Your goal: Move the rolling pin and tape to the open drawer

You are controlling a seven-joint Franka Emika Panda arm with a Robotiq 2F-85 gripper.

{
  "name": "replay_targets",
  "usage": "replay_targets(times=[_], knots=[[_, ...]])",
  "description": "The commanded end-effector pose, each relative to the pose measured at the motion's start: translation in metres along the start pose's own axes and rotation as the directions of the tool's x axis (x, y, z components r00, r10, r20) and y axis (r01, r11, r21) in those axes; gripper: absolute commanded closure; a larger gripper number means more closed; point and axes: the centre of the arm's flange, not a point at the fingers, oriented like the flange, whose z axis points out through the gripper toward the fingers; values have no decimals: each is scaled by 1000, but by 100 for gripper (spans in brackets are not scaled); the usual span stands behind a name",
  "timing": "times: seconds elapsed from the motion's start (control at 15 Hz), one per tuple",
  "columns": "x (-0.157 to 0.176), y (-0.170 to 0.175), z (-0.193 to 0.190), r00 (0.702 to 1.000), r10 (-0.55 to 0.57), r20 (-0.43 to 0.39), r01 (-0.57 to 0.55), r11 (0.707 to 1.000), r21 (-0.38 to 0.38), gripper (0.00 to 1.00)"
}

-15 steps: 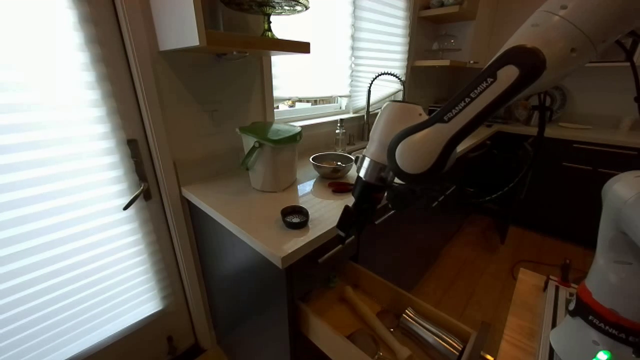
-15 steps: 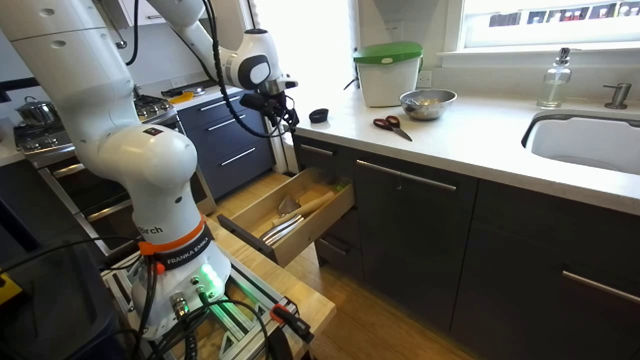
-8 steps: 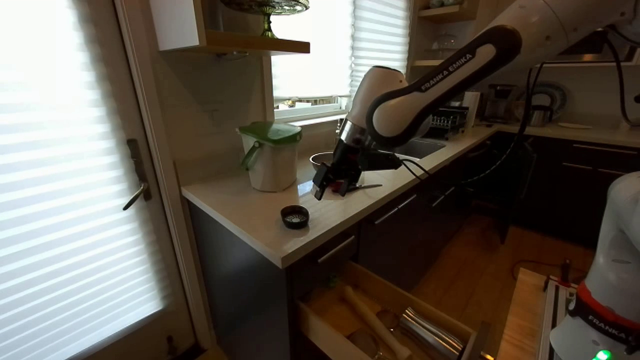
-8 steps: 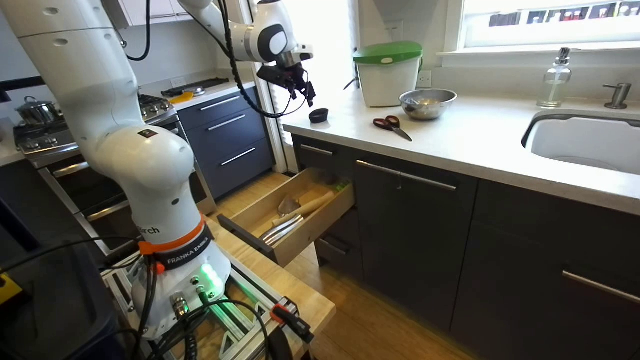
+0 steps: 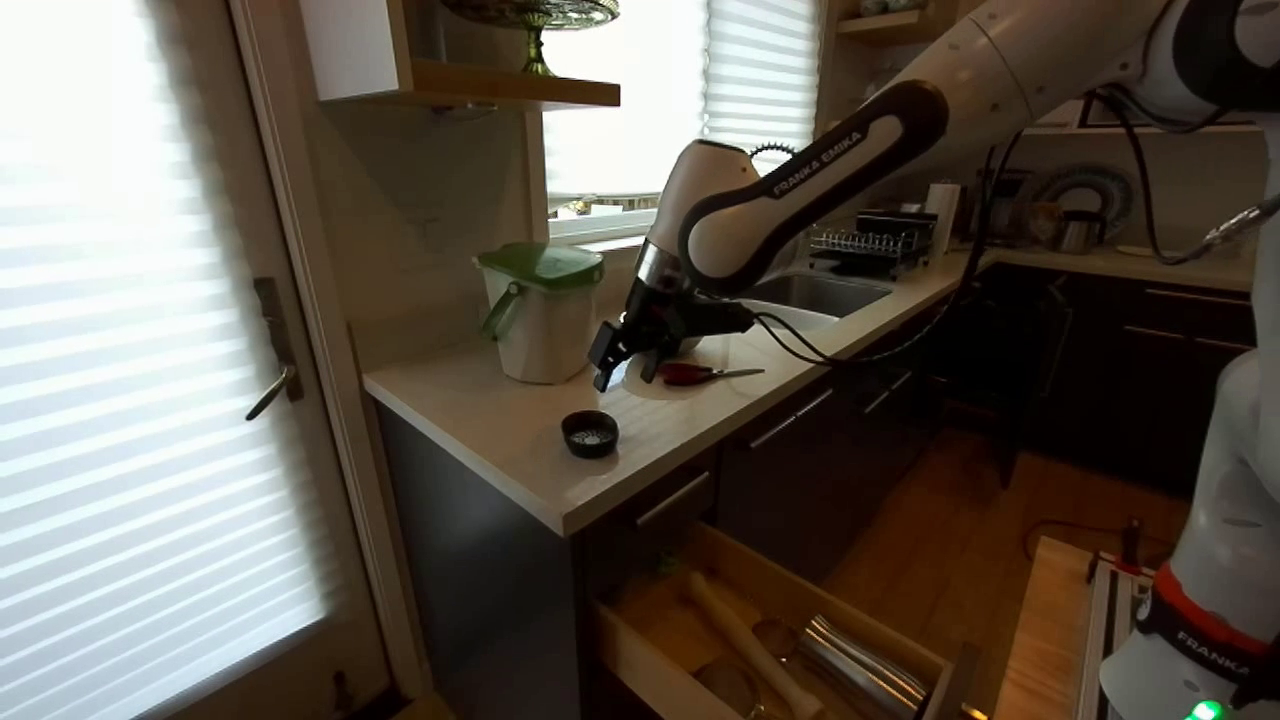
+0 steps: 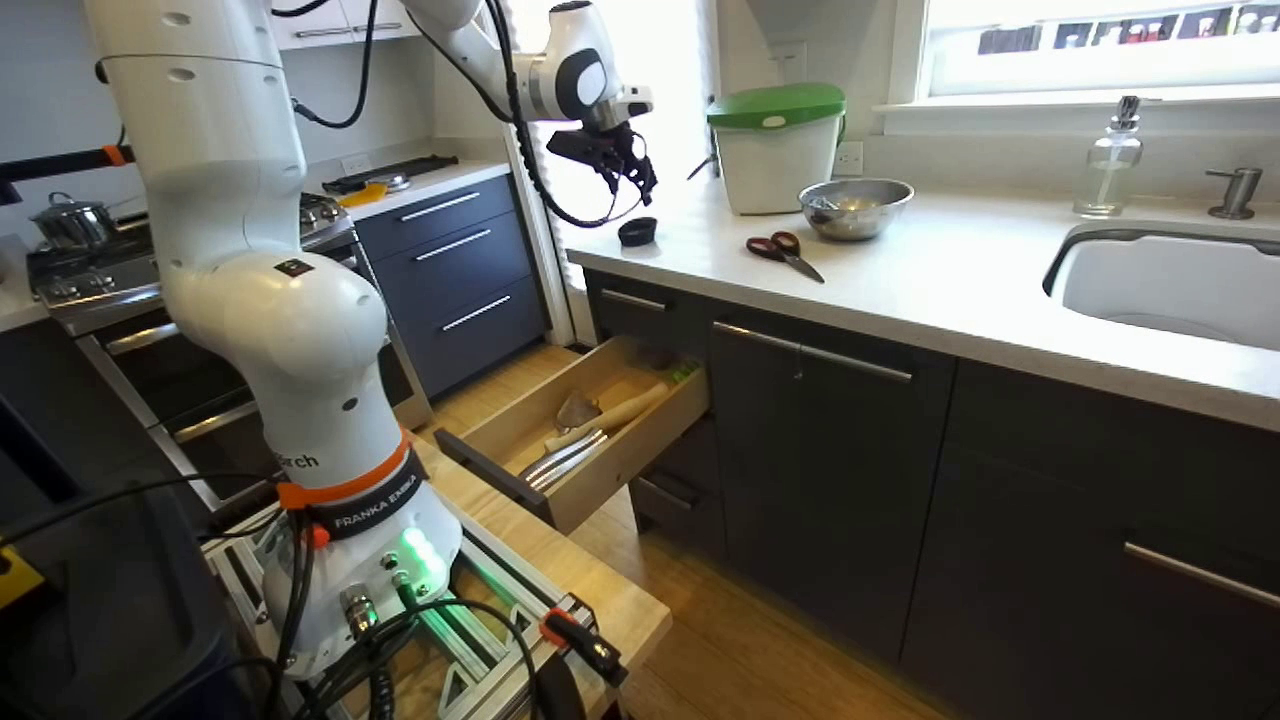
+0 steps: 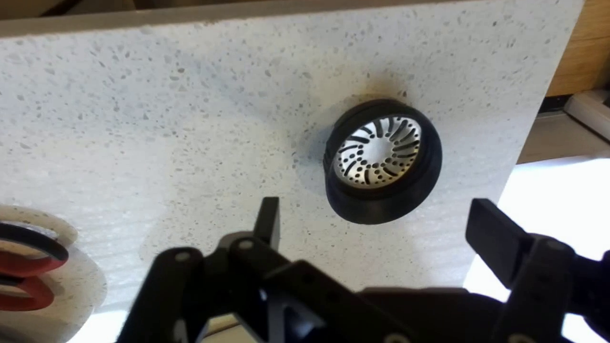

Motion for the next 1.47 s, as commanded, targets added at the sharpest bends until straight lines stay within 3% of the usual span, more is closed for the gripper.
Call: replay_targets(times=[0.0,0.27,0.6,0.8,1.0,1.27,1.4], knots=[[23,8,20,999,-38,37,38,999,-19,4],[26,21,36,997,-43,57,44,999,-23,17],[21,24,61,995,-40,91,43,999,-27,19],[16,24,72,993,-36,110,40,999,-28,36],[13,24,77,993,-33,117,37,999,-29,70],[13,20,75,993,-33,115,36,999,-25,100],[13,19,71,993,-31,111,34,999,-22,100]])
